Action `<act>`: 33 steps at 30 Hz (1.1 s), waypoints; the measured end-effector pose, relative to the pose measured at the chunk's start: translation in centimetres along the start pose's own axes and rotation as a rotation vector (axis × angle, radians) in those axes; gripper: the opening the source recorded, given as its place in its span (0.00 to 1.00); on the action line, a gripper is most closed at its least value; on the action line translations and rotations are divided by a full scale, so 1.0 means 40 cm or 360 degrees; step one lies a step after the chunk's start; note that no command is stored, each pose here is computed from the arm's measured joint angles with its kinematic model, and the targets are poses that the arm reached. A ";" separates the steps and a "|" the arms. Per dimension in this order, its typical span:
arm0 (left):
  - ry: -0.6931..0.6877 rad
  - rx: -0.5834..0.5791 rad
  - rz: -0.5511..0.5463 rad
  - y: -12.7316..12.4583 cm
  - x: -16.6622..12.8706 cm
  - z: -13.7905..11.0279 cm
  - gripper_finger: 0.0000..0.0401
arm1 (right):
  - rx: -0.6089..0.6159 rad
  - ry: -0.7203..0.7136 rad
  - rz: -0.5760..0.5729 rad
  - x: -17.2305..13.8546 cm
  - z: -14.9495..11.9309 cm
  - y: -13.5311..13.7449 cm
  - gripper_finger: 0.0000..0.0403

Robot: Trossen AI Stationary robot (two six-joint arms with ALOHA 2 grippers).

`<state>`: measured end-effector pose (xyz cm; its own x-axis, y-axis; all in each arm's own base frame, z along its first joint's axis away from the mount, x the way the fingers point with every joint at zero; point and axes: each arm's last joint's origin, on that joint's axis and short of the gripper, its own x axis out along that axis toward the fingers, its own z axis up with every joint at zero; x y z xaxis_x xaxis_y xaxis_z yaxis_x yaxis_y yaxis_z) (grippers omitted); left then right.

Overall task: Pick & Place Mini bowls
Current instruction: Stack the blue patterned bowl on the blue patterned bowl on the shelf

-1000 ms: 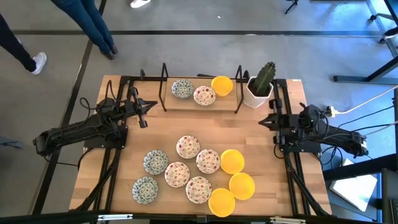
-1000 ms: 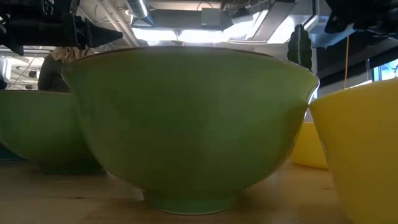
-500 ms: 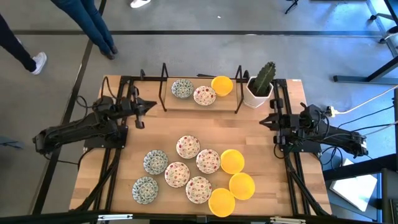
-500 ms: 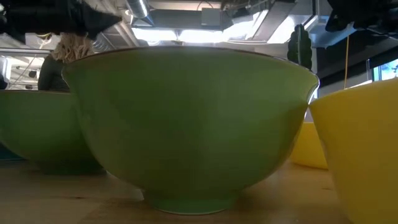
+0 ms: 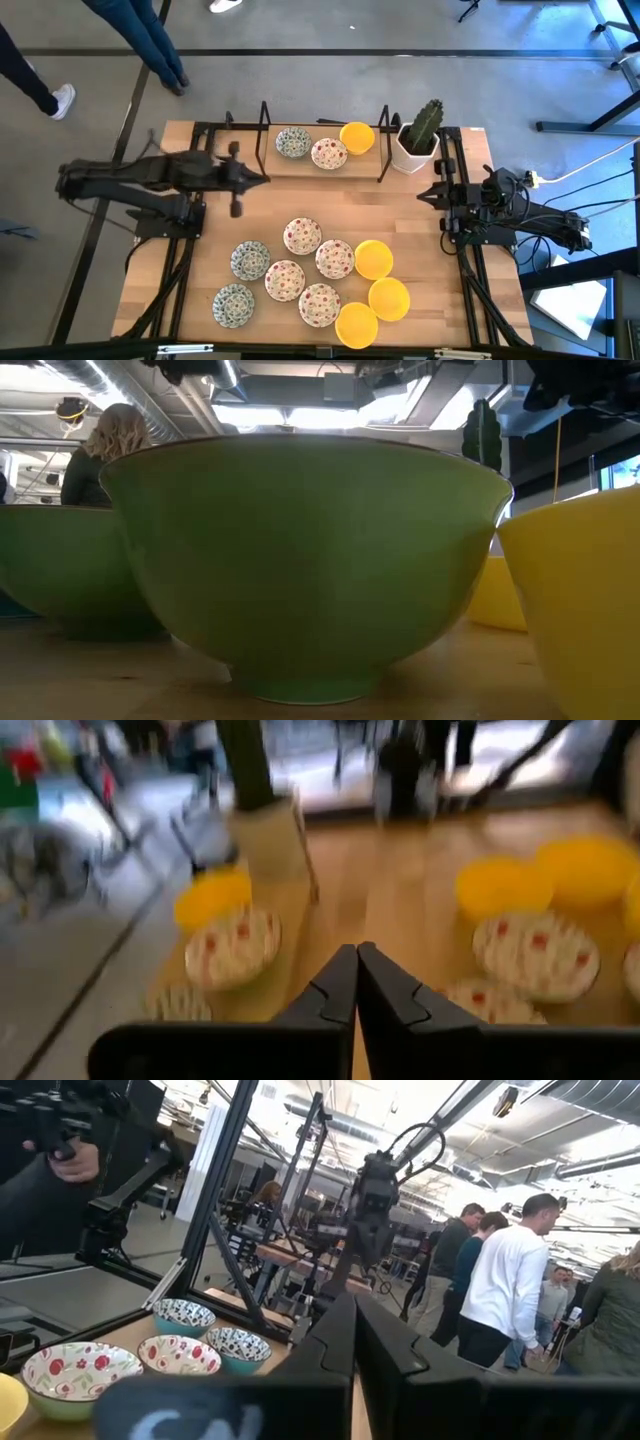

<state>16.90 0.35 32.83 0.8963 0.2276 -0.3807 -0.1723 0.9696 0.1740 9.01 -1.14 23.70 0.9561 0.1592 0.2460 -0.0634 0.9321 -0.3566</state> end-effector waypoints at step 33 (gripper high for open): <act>0.1587 0.0148 -0.0325 -0.223 0.163 -0.161 0.59 | 0.0041 0.0082 0.0024 0.000 -0.013 0.004 0.02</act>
<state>21.66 -6.23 22.94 0.1493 0.0717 -0.9862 0.0161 0.9971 0.0749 9.13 -1.17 23.18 0.9683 0.1571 0.1940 -0.0848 0.9379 -0.3365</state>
